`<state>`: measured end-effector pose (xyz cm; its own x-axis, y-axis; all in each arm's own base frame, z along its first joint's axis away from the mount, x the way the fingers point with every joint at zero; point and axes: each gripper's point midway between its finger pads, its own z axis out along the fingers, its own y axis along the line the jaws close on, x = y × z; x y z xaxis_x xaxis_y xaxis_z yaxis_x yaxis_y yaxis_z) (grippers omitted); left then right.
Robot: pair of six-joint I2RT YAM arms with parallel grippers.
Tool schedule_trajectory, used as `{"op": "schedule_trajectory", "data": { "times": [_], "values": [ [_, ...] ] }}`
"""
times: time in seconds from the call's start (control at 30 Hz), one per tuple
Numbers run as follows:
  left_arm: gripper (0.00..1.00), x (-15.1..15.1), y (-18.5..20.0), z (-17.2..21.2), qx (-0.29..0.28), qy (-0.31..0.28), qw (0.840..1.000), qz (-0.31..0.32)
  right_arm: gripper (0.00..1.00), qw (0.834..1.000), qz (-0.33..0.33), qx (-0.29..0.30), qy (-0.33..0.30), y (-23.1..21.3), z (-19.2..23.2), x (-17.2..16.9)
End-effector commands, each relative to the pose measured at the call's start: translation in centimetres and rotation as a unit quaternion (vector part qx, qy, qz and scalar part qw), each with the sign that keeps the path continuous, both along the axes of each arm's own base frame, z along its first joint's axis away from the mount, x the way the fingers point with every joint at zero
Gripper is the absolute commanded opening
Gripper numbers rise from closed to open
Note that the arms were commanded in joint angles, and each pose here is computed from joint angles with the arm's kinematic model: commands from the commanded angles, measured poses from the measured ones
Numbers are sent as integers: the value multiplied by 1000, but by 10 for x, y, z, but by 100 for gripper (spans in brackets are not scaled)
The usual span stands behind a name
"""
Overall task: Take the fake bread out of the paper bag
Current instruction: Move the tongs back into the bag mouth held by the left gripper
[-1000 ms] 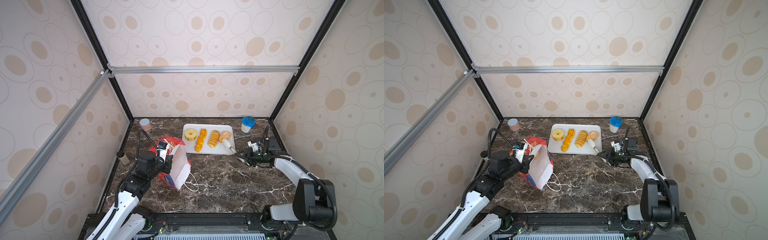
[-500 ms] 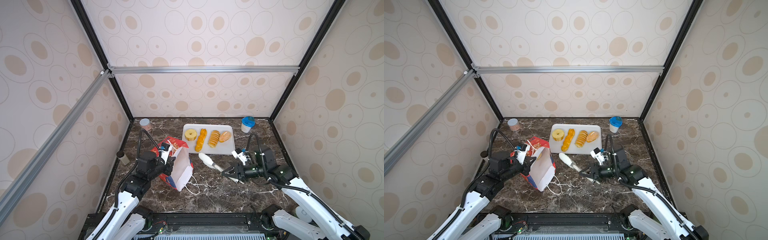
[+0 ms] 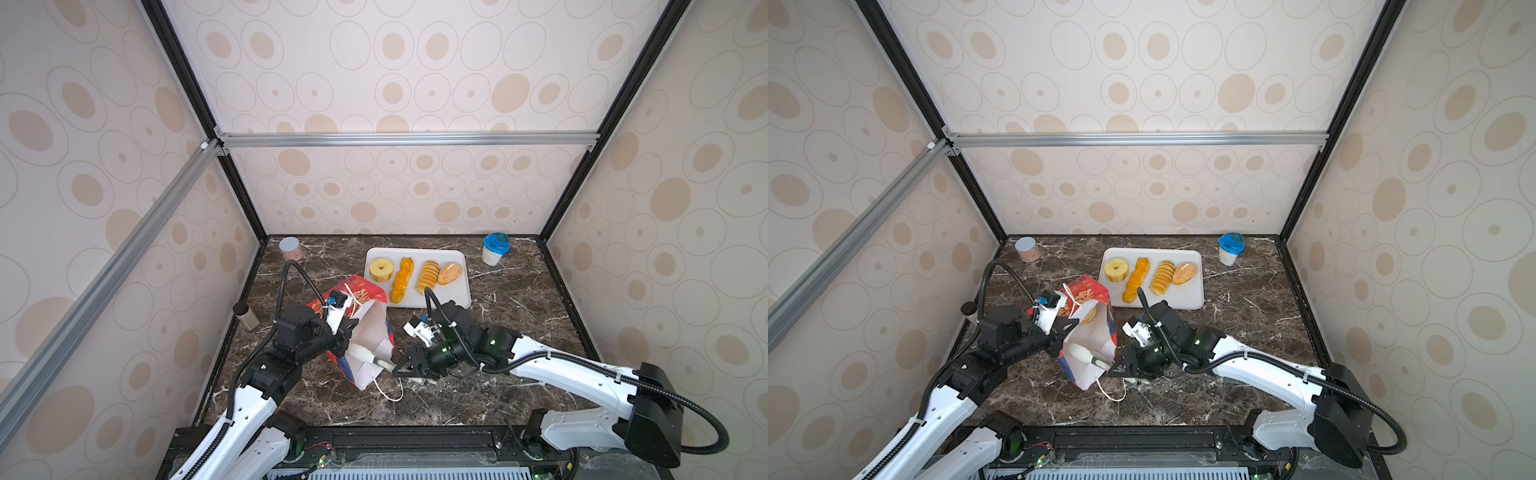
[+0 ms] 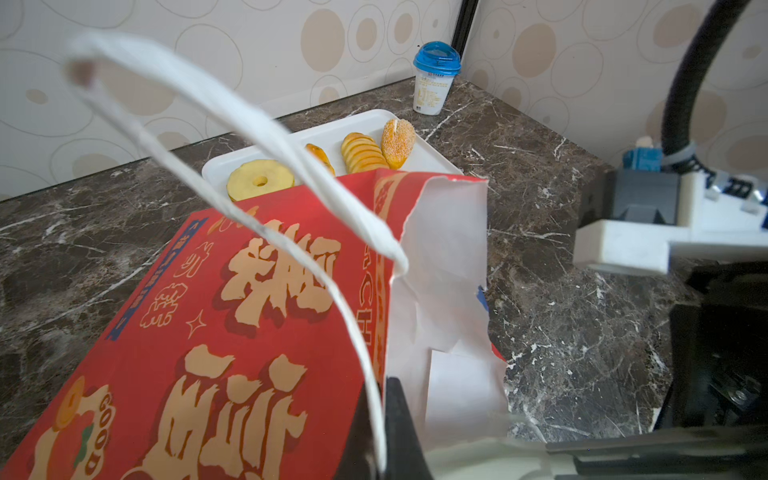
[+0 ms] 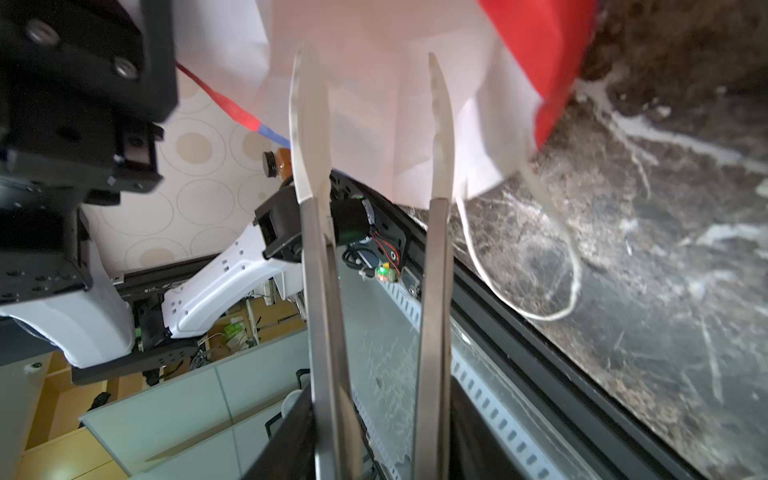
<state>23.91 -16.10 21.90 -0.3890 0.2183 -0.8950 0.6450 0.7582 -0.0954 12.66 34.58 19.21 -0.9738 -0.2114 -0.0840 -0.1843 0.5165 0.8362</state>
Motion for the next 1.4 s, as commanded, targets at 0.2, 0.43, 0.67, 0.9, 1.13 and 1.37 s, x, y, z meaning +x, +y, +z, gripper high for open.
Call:
{"op": "schedule_trajectory", "data": {
  "times": [0.2, 0.43, 0.67, 0.9, 1.13, 1.37],
  "values": [
    [0, 1, -8, 6, 14, -15, 1000, -15, 44, 998, -44, 1, -40, 15, -7, 46],
    [0, 2, -14, 13, -11, -15, 1000, -6, 45, 995, -72, -19, -67, 26, -18, 90],
    [0, -1, -21, 13, -23, -11, 1000, -14, 45, 995, -68, -32, -69, 49, -29, 114],
    [0, -3, -25, 15, -33, -18, 999, -19, 46, 994, -77, -57, -54, 52, -47, 128],
    [0, -2, -30, 8, -33, -15, 999, -28, 47, 994, -72, -70, -48, 56, -61, 131],
    [0, 0, -35, 15, -39, -24, 998, -32, 49, 994, -70, -80, -33, 53, -72, 127]
  ]
}}
